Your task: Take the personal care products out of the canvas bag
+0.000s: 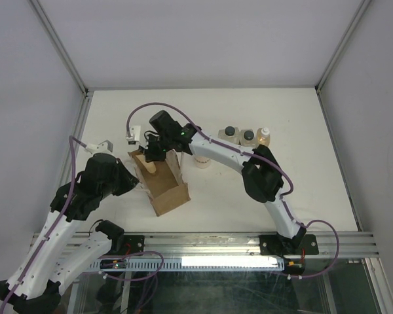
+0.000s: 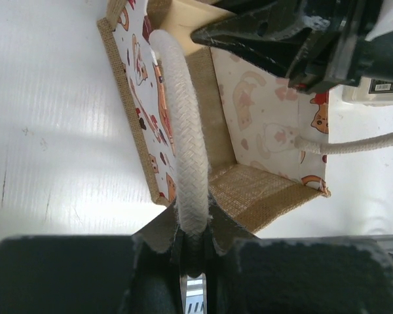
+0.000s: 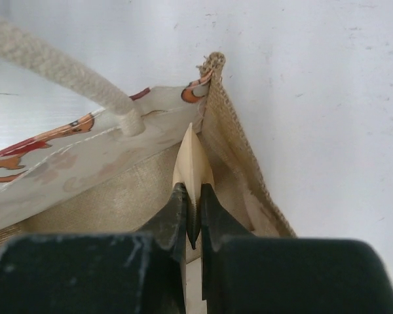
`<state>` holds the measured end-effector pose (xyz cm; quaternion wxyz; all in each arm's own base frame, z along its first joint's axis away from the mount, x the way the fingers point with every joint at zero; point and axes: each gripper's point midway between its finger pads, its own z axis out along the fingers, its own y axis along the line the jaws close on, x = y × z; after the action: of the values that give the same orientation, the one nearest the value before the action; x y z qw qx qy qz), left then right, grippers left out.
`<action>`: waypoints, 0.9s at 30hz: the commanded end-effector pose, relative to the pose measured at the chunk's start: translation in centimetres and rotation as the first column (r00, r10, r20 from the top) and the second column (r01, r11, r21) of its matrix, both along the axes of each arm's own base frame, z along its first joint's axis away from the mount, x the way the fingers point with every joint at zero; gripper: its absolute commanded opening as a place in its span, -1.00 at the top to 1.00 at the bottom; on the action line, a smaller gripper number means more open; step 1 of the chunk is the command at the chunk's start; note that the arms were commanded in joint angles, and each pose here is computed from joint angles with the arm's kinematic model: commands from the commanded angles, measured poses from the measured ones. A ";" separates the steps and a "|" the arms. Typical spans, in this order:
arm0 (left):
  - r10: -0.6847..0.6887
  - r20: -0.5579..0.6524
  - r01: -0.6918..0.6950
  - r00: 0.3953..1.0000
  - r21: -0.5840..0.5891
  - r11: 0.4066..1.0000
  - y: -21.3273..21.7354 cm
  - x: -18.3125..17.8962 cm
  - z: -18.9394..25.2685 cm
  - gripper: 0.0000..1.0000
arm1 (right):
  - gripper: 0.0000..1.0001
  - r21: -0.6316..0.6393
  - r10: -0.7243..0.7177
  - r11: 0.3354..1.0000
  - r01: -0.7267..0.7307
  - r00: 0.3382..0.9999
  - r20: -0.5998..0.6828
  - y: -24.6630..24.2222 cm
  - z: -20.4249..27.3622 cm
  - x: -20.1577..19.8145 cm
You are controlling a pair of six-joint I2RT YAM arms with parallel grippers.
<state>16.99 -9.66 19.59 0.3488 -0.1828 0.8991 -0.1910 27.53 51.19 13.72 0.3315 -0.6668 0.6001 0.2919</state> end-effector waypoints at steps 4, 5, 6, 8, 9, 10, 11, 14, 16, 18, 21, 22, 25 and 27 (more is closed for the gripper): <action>-0.026 0.045 0.025 0.999 0.026 0.999 -0.1 0.9 1.5 1.00 | 1.00 0.229 -0.212 0.947 0.227 0.973 -0.088 -1.3 12.3 -0.2; -0.027 0.043 0.026 0.999 0.027 0.999 -0.1 0.9 1.5 1.00 | 1.00 0.240 -0.245 0.934 0.266 0.963 -0.115 -1.7 13.3 -0.1; -0.028 0.045 0.027 0.999 0.029 0.999 -0.1 1.0 1.6 1.00 | 1.00 0.245 -0.278 0.920 0.305 0.951 -0.138 -2.1 14.0 0.0; -0.031 0.047 0.029 0.998 0.032 0.999 -0.2 1.1 1.7 1.00 | 1.00 0.263 -0.303 0.903 0.339 0.938 -0.169 -3.1 15.8 -0.2; -0.033 0.047 0.031 0.998 0.034 0.999 -0.2 1.2 1.7 1.00 | 1.00 0.275 -0.306 0.898 0.344 0.937 -0.171 -3.6 16.7 -0.5; -0.035 0.048 0.033 0.998 0.035 0.999 -0.2 1.3 1.7 1.00 | 1.00 0.292 -0.313 0.890 0.349 0.935 -0.165 -4.1 17.8 -0.7; -0.038 0.046 0.036 0.998 0.037 0.999 -0.3 1.3 1.7 1.00 | 1.00 0.312 -0.320 0.881 0.355 0.934 -0.161 -4.7 18.9 -0.9; -0.043 0.048 0.041 0.998 0.042 0.998 -0.3 1.4 1.9 1.00 | 1.00 0.384 -0.347 0.846 0.370 0.929 -0.131 -6.5 22.2 -1.4; -0.044 0.050 0.042 0.998 0.050 0.998 -0.2 1.5 1.9 1.00 | 1.00 0.436 -0.376 0.816 0.379 0.922 -0.096 -8.0 24.6 -1.6; -0.044 0.049 0.041 0.998 0.057 0.998 -0.1 1.5 1.9 1.00 | 1.00 0.483 -0.408 0.786 0.386 0.911 -0.063 -9.7 26.7 -1.8; -0.047 0.048 0.044 0.998 0.061 0.997 -0.1 1.5 1.8 1.00 | 1.00 0.546 -0.466 0.737 0.398 0.885 -0.016 -12.2 29.5 -2.0; -0.051 0.047 0.048 0.998 0.063 0.997 -0.1 1.5 1.8 1.00 | 1.00 0.564 -0.487 0.720 0.403 0.873 -0.003 -13.1 30.3 -2.1; -0.055 0.043 0.052 0.998 0.067 0.996 -0.1 1.4 1.8 1.00 | 1.00 0.609 -0.575 0.661 0.438 0.818 0.035 -16.2 32.1 -1.9; -0.054 0.042 0.052 0.998 0.069 0.996 -0.1 1.4 1.8 1.00 | 1.00 0.620 -0.644 0.621 0.481 0.763 0.053 -18.4 32.2 -1.5</action>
<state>17.73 -9.81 19.66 0.3432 -0.1519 0.9112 -0.1701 24.92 37.10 41.36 0.5812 -0.4116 0.6350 0.2992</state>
